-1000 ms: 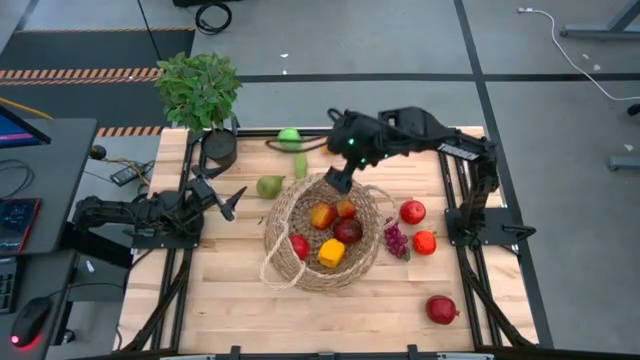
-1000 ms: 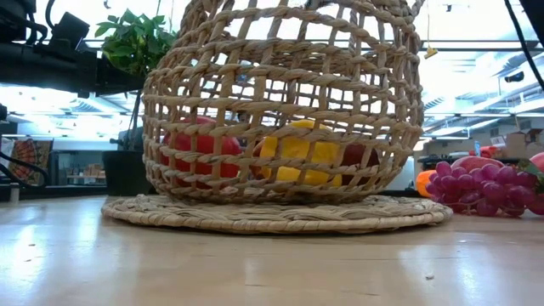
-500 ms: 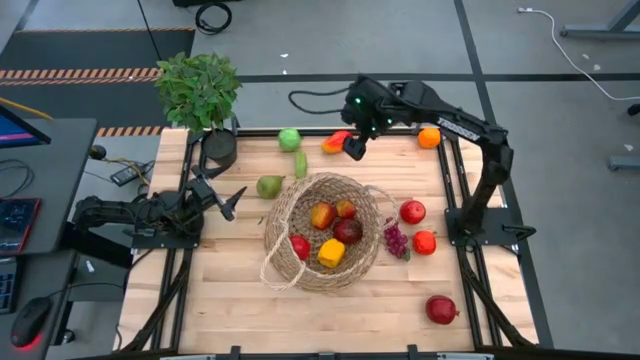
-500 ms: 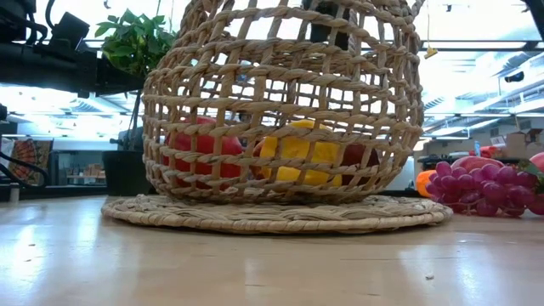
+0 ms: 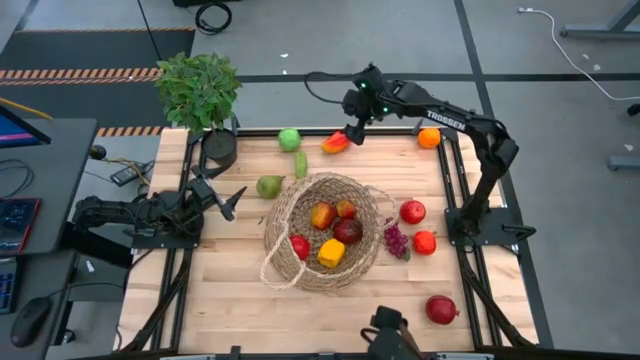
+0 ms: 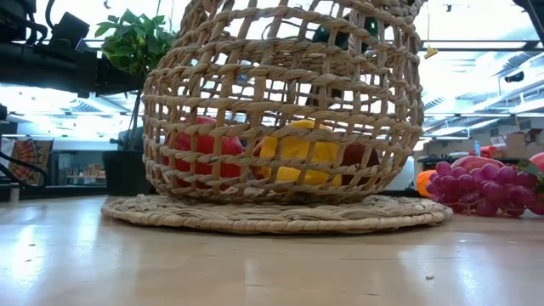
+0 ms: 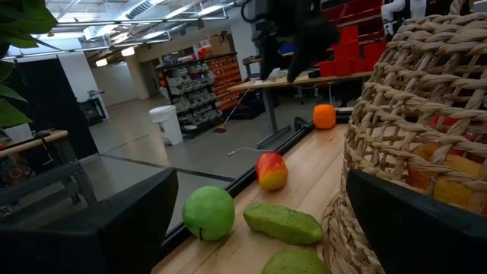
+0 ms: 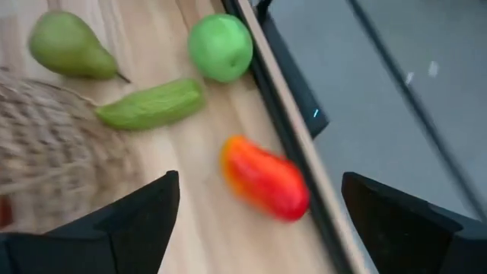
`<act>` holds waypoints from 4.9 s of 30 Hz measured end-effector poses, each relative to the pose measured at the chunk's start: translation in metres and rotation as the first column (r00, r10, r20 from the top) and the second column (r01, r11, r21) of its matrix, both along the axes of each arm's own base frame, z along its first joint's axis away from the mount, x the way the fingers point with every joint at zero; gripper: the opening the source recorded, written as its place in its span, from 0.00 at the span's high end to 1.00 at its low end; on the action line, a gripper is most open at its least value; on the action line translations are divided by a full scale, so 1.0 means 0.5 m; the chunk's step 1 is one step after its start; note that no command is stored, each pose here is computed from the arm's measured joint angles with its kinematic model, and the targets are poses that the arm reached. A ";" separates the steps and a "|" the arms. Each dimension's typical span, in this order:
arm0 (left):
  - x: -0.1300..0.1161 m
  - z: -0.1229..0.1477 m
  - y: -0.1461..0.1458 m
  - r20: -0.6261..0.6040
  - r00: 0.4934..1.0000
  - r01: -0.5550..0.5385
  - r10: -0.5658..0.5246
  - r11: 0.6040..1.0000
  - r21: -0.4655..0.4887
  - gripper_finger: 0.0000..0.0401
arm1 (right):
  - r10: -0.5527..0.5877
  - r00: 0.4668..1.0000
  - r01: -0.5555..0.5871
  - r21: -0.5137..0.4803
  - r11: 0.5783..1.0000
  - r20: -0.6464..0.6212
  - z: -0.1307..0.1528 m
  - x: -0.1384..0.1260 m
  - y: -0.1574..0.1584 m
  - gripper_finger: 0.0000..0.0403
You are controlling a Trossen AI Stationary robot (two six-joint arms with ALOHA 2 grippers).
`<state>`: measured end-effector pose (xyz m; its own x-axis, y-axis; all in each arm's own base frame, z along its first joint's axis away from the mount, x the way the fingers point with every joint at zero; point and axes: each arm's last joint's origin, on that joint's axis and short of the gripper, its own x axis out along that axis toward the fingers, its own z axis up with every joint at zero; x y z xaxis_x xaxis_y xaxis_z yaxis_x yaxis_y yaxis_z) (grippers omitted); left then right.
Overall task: Build produce basket
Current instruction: Put the mango into the woven basket
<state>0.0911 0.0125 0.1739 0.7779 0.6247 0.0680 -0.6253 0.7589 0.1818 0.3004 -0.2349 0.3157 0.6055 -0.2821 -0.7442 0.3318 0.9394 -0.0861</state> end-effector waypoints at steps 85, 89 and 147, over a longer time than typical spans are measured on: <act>0.000 0.000 0.000 0.000 1.000 0.000 0.000 1.000 0.000 0.03 | 0.264 0.964 -0.266 0.102 0.959 0.028 -0.352 0.033 -0.084 0.13; 0.000 0.000 0.000 0.000 1.000 0.000 0.000 1.000 0.000 0.03 | 0.267 0.963 -0.269 0.095 0.958 0.026 -0.338 0.038 -0.072 0.13; 0.000 0.000 0.000 0.000 1.000 0.000 0.000 1.000 0.000 0.03 | 0.209 0.762 -0.342 0.107 0.933 0.613 0.149 0.062 0.492 0.13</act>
<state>0.0911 0.0125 0.1739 0.7780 0.6246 0.0682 -0.6252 0.7590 0.1818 0.3316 0.0113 0.3902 0.9671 0.0801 -0.2416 -0.0214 0.9714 0.2365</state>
